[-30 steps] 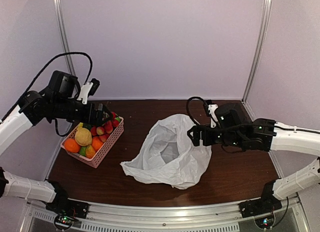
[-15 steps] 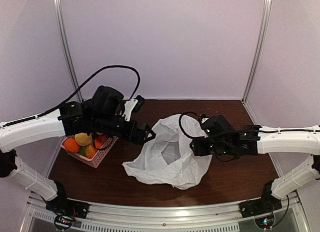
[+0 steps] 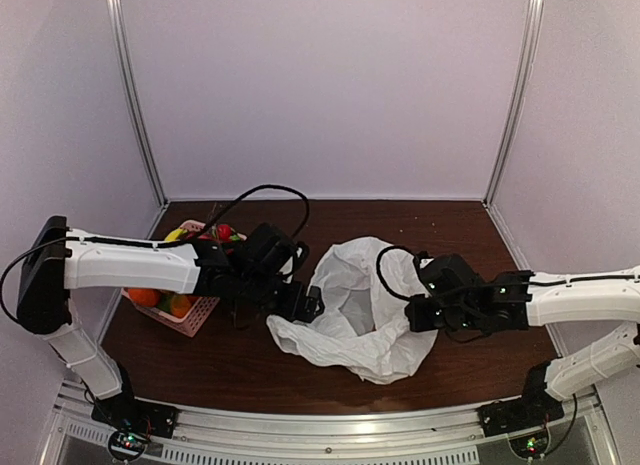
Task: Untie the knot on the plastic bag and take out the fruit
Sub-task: Adjust the takeout bag at the center of the board.
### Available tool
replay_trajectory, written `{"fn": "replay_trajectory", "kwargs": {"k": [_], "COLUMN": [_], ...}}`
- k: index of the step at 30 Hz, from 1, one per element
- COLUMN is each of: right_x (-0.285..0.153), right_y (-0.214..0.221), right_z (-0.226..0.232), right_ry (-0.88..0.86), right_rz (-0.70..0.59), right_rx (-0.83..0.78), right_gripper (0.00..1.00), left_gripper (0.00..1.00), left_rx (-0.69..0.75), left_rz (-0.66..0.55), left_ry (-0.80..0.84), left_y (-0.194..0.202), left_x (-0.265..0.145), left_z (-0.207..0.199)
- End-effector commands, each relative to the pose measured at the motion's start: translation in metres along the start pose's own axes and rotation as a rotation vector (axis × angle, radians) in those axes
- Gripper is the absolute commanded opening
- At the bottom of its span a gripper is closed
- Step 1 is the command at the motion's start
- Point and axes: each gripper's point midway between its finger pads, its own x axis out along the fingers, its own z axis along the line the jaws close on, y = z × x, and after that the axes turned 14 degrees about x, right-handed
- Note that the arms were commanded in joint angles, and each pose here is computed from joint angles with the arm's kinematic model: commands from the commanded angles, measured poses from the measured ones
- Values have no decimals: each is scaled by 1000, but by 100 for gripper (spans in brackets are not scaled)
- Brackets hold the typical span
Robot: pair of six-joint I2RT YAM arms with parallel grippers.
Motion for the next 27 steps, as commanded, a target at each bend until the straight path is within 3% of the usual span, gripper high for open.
{"fn": "replay_trajectory", "kwargs": {"k": [1, 10, 11, 15, 18, 27], "right_x": [-3, -7, -8, -17, -31, -77], "right_y": [-1, -6, -7, -22, -42, -67], "right_z": [-1, 3, 5, 14, 24, 0], "right_ry": [-14, -33, -37, -52, -67, -13], "right_rz": [-15, -29, -34, -71, -117, -213], "right_rx": [9, 11, 11, 5, 0, -22], "right_gripper": [9, 4, 1, 0, 0, 0], "left_gripper": [98, 95, 88, 26, 1, 0], "left_rx": [-43, -105, -109, -126, -114, -146], "left_rz": [-118, -113, -111, -143, -202, -444], "left_ry": [64, 132, 140, 144, 90, -84], "left_y": [-27, -26, -25, -34, -55, -97], "left_x": [9, 45, 49, 52, 37, -38], "left_z": [-12, -17, -17, -15, -4, 59]}}
